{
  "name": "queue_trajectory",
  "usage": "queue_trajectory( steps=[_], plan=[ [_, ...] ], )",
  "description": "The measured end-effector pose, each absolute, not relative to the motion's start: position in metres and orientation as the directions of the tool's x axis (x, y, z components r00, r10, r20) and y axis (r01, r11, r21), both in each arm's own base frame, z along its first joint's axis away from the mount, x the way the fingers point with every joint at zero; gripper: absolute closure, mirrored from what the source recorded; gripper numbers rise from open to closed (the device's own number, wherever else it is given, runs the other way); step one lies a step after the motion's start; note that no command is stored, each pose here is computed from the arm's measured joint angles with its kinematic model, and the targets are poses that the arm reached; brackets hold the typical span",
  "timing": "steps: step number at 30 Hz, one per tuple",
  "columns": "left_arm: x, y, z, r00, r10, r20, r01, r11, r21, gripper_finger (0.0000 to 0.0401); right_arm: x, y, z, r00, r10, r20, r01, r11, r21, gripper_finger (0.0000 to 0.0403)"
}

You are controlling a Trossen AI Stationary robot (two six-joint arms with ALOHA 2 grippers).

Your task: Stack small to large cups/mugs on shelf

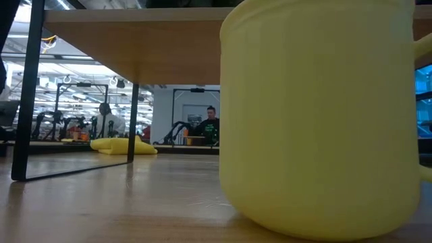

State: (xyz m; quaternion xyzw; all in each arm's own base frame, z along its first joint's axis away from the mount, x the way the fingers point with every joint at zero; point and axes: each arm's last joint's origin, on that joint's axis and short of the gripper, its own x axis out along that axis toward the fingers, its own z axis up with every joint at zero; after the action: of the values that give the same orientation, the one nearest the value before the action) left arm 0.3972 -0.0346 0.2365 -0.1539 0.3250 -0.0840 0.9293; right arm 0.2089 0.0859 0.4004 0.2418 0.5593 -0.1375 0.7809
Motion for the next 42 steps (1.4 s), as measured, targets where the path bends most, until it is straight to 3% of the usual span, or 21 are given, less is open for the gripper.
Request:
queue_trajectory(
  steps=[5,10,16,20,26,31,39,42],
  plan=[
    [0.397,-0.035,0.236,0.776,-0.25,-0.579,0.051,0.94,-0.337,0.0396,0.208,0.087,0.401,0.325,0.085,-0.942,0.5,0.83,0.248,0.0359],
    [0.397,-0.035,0.236,0.777,-0.249,-0.579,0.052,0.941,-0.335,0.0396,0.208,0.087,0.417,0.405,0.113,-0.907,0.479,0.819,0.315,0.0359],
    [0.4,-0.035,0.243,0.794,-0.33,-0.51,0.118,0.907,-0.404,0.0396,0.197,0.074,0.452,0.562,-0.092,-0.822,0.52,0.812,0.264,0.0359],
    [0.397,-0.037,0.282,0.822,-0.405,-0.399,0.215,0.871,-0.442,0.0396,0.188,0.068,0.469,0.618,-0.162,-0.769,0.505,0.832,0.23,0.0359],
    [0.378,-0.036,0.355,0.878,-0.405,-0.256,0.284,0.87,-0.402,0.0396,0.183,0.064,0.485,0.676,-0.17,-0.717,0.334,0.938,0.092,0.0359],
    [0.35,-0.035,0.396,0.89,-0.416,-0.186,0.323,0.864,-0.387,0.0396,0.187,0.064,0.498,0.766,-0.197,-0.612,0.393,0.897,0.204,0.0359],
    [0.308,-0.034,0.438,0.902,-0.428,-0.063,0.381,0.856,-0.35,0.0396,0.197,0.067,0.512,0.86,-0.164,-0.483,0.344,0.886,0.311,0.0359],
    [0.295,-0.034,0.446,0.903,-0.427,-0.052,0.378,0.846,-0.375,0.0396,0.198,0.066,0.516,0.871,-0.229,-0.435,0.389,0.862,0.326,0.0359]
  ],
)
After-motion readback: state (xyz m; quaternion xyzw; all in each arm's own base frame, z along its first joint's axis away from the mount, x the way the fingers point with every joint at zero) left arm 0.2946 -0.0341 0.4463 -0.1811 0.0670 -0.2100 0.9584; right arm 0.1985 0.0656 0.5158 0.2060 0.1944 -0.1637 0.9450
